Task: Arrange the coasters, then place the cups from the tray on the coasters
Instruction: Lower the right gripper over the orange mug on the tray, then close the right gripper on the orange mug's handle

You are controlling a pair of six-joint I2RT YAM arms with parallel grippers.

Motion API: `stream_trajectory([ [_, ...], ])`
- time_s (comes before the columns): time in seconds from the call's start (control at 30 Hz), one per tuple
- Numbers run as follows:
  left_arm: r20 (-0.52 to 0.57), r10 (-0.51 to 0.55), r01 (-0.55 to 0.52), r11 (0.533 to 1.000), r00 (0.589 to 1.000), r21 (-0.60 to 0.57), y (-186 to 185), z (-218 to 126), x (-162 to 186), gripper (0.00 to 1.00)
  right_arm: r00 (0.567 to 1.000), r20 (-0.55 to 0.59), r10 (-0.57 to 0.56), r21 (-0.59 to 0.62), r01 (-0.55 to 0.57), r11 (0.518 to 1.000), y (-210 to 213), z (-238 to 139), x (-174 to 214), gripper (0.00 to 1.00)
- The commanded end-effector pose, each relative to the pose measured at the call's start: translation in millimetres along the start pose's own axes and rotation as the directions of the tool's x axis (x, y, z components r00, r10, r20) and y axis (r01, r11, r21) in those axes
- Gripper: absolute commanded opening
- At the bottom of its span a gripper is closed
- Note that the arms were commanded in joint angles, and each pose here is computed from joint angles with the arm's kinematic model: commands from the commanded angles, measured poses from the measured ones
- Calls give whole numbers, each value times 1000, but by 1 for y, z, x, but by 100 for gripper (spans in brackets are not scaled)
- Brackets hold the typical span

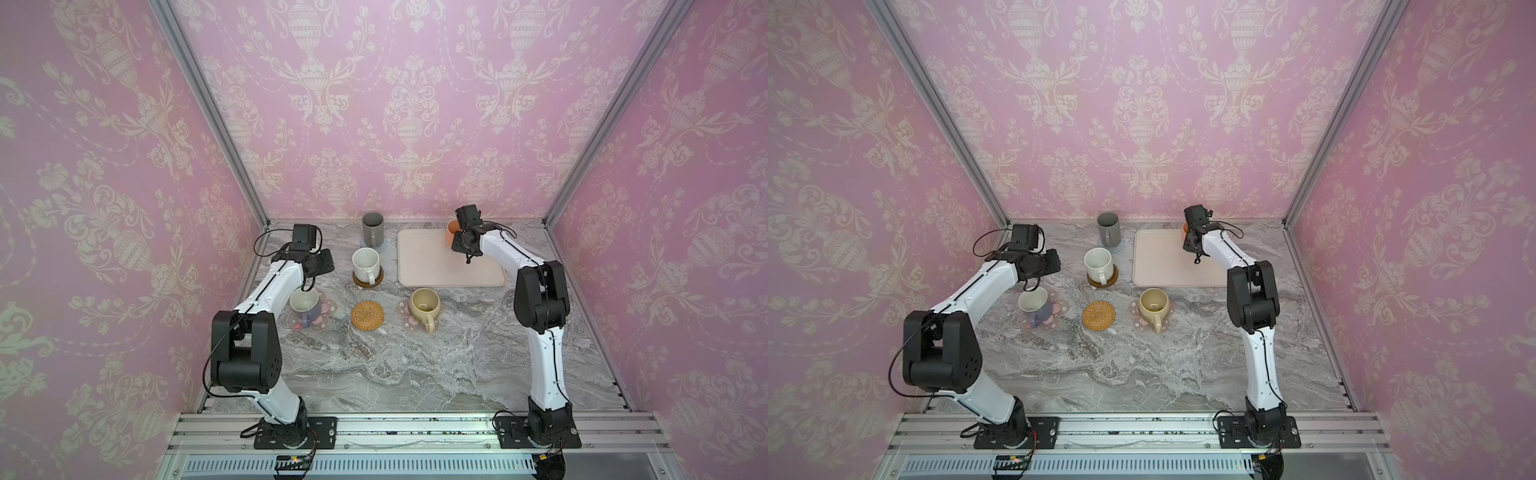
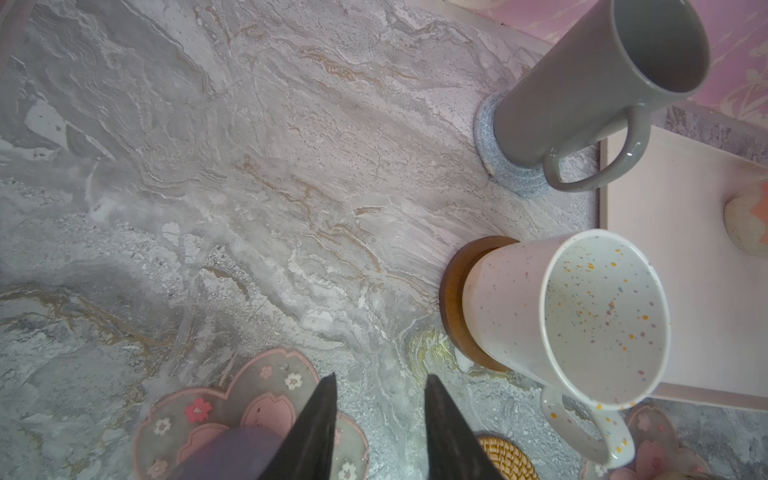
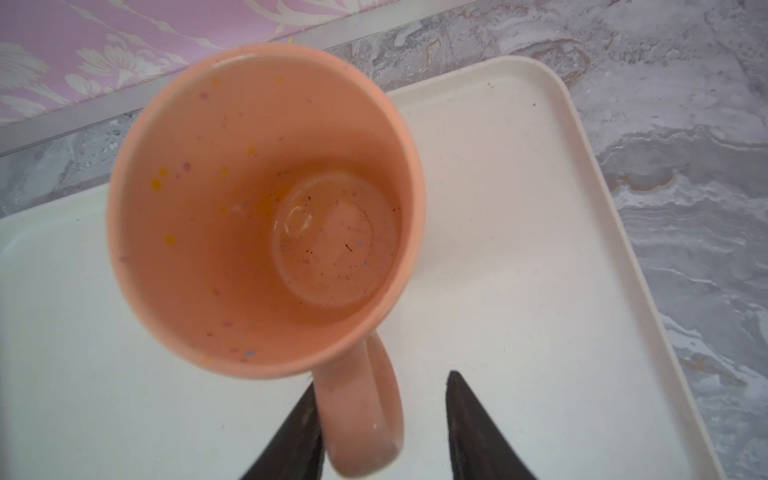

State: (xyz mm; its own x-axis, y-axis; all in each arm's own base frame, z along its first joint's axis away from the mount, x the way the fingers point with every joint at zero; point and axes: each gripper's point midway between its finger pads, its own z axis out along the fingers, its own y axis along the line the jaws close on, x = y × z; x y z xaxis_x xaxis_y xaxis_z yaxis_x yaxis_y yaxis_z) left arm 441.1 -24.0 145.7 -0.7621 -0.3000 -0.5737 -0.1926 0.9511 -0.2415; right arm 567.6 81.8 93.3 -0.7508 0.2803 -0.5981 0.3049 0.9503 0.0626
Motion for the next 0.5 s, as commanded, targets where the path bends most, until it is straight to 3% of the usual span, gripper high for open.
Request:
stream_trajectory([
  [0.0,15,-28,28,999,999,22,-4,-3,-10,38,1000,18,-2,-52,3,999,1,-9,-13,46],
  [0.47,19,-45,44,999,999,21,-5,-3,-14,39,999,-30,-42,-107,39,993,7,7,-16,45],
])
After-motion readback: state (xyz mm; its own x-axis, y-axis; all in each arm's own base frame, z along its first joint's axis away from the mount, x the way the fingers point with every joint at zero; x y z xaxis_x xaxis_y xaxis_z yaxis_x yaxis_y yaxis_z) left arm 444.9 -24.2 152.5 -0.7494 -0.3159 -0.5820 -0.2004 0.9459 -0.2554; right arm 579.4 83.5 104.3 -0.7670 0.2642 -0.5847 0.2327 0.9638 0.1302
